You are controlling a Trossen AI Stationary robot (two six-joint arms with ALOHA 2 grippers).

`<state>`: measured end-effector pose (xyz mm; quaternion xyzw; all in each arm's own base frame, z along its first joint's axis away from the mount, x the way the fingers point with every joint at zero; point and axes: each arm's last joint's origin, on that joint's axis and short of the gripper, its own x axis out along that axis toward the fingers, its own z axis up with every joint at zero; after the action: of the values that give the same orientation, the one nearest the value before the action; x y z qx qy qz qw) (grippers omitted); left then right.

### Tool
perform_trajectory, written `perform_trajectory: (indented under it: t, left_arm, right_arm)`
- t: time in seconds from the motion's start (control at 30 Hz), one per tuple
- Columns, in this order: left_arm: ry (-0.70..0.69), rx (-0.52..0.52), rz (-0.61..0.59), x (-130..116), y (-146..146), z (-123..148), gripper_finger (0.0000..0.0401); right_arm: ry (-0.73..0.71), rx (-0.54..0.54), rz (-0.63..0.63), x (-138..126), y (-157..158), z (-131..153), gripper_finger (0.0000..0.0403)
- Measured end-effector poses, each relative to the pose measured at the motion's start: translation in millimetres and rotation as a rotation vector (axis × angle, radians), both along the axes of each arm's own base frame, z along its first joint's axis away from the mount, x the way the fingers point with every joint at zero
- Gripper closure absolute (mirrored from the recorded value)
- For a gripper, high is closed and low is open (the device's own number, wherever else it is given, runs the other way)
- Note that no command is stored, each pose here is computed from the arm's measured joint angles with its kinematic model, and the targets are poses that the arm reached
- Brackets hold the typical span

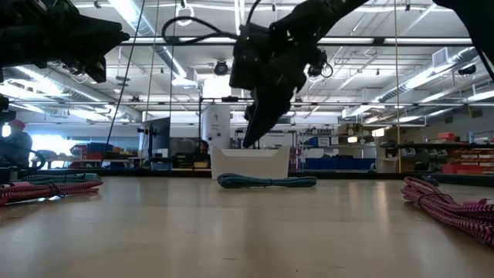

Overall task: Pick and place USB-C Cables
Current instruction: Put the right light blue charger cable into the white bin

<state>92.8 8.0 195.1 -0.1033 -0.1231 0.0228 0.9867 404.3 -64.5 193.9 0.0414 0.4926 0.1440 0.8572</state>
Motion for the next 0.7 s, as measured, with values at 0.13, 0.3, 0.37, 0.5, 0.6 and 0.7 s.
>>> perform_trajectory:
  t: [0.13,0.3,0.37,0.5,0.6,0.7]
  left_arm:
    - [0.0,0.0,0.0,0.0,0.0,0.0,0.0321]
    - [0.0,0.0,0.0,0.0,0.0,0.0,0.0317]
    - [0.0,0.0,0.0,0.0,0.0,0.0,0.0315]
    - [0.0,0.0,0.0,0.0,0.0,0.0,0.0316]
    - [0.0,0.0,-0.001,0.0,0.0,0.0,0.032]
    - [0.0,0.0,0.0,0.0,0.0,0.0,0.0322]
  right_arm:
    - [0.056,-0.07,-0.035,3.4,-3.9,-17.9,0.0216]
    - [0.178,-0.153,-0.006,0.7,-3.8,-41.9,0.0182]
    - [0.209,-0.188,0.007,0.9,-2.2,-49.5,0.0178]
    - [0.225,-0.244,0.007,2.4,-0.5,-53.8,0.0185]
    - [0.22,-0.252,0.031,3.7,0.9,-56.1,0.0206]
    - [0.226,-0.252,0.037,3.9,1.2,-58.6,0.0243]
